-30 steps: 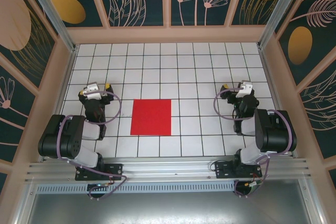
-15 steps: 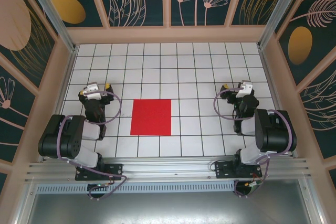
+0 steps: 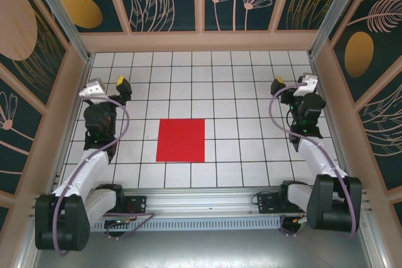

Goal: Fold a paper plane with a square sheet of paper (fold left side to right side)
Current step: Move the square sheet of paper to the center of the table.

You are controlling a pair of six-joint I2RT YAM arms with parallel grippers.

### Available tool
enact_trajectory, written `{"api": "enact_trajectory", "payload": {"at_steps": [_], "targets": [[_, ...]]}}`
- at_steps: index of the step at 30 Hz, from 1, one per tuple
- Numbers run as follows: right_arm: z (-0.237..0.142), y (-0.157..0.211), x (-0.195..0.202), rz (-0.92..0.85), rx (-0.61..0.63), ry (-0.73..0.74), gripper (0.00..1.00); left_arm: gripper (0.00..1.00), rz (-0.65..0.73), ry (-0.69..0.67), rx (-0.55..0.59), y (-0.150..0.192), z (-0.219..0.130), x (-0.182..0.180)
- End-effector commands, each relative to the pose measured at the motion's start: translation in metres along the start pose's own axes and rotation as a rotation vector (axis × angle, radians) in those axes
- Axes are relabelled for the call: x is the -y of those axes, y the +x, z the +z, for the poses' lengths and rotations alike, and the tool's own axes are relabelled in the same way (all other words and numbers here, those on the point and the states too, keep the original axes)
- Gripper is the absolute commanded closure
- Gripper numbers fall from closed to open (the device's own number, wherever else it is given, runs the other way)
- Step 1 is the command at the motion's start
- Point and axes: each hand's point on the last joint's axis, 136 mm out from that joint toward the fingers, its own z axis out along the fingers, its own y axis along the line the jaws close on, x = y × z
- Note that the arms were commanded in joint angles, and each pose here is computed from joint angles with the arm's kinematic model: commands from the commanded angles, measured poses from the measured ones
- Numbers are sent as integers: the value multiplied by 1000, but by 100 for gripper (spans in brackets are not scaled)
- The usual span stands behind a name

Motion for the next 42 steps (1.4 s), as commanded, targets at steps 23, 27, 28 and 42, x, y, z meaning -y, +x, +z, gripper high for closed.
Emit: {"api": "enact_trajectory", "payload": {"at_steps": [23, 27, 28, 42], "targets": [[-16, 64, -123, 145, -437, -273, 1, 39, -153, 577, -1309, 291, -117, 190], [-16, 66, -123, 134, -445, -271, 1, 41, -171, 569, -1341, 307, -116, 192], [-15, 66, -123, 132, -446, -267, 1, 41, -168, 561, -1349, 312, -114, 192], [-11, 66, -118, 103, -457, -233, 1, 48, -176, 568, -1355, 347, -64, 222]]}}
